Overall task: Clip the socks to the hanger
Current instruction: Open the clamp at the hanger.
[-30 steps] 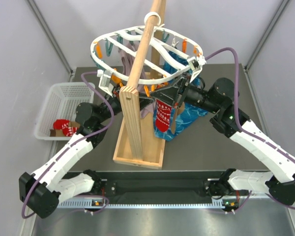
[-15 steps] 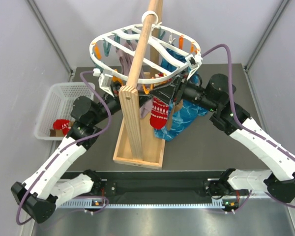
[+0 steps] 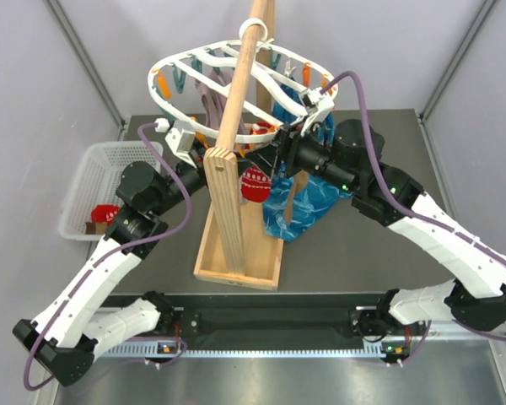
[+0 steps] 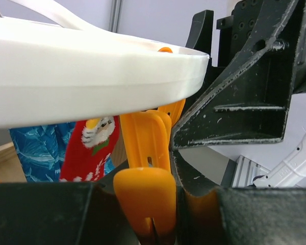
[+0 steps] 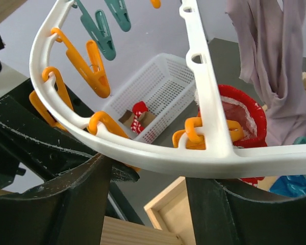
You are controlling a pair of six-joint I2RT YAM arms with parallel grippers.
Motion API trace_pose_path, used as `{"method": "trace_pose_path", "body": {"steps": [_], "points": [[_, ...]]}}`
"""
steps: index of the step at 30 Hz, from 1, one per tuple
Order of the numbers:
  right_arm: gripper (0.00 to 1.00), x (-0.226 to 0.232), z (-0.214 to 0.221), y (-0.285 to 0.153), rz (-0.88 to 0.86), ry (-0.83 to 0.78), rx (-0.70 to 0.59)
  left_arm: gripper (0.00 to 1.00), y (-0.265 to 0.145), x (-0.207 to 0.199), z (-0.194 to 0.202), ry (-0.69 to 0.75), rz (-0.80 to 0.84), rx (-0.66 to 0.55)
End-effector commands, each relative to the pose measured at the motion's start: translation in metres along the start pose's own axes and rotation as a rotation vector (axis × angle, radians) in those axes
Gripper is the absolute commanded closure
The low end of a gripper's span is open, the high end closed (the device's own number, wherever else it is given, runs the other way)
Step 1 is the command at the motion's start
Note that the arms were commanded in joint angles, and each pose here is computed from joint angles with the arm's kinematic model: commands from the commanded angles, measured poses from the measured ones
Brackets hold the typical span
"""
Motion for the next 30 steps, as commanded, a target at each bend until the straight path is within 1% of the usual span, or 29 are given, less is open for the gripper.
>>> {"method": "trace_pose_path", "body": {"steps": [1,2,4,8,12,18,22,26,28,29,30], "points": [[0.43,-0.001,-0.016,0.003,0.091,-0.071,-0.066,1.0,-0.001,0.007,-0.001,0.035,-0.042,0.018],[0.43,0.002,-0.018,0.003,0.09,-0.073,-0.072,1.0,-0.001,0.007,-0.002,0.037,-0.045,0.018],[0.39,0.007,-0.018,0.004,0.082,-0.089,-0.077,1.0,-0.002,0.007,-0.002,0.037,-0.043,0.018],[0.37,0.015,-0.025,0.004,0.07,-0.099,-0.102,1.0,-0.002,0.006,-0.001,0.036,-0.043,0.023],[0.36,0.025,-0.028,0.004,0.046,-0.113,-0.103,1.0,-0.002,0.008,-0.001,0.037,-0.053,0.026],[0.29,0.035,-0.027,-0.005,0.01,-0.125,-0.104,1.0,-0.004,0.013,0.001,0.04,-0.086,0.031],[0.26,0.039,-0.027,-0.005,-0.004,-0.133,-0.106,1.0,-0.004,0.013,0.0,0.04,-0.086,0.031],[0.26,0.044,-0.026,0.0,-0.026,-0.133,-0.098,1.0,-0.003,0.014,0.001,0.037,-0.087,0.035],[0.27,0.046,-0.029,0.002,-0.024,-0.133,-0.102,1.0,-0.004,0.013,0.001,0.037,-0.087,0.033],[0.29,0.045,-0.026,0.007,-0.017,-0.136,-0.094,1.0,-0.004,0.014,0.002,0.037,-0.088,0.036],[0.33,0.045,-0.026,0.009,-0.015,-0.135,-0.097,1.0,-0.004,0.013,0.002,0.035,-0.086,0.036]]}}
Point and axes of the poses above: each gripper's point midway between its finger pads, its own y axis out along the fingers, its own x axis along the line the jaws close on, z = x × y, the point moved 1 cm from there along -y, back along the fingers, and after that the axes turned 5 degrees about y, right-handed, at the moved point
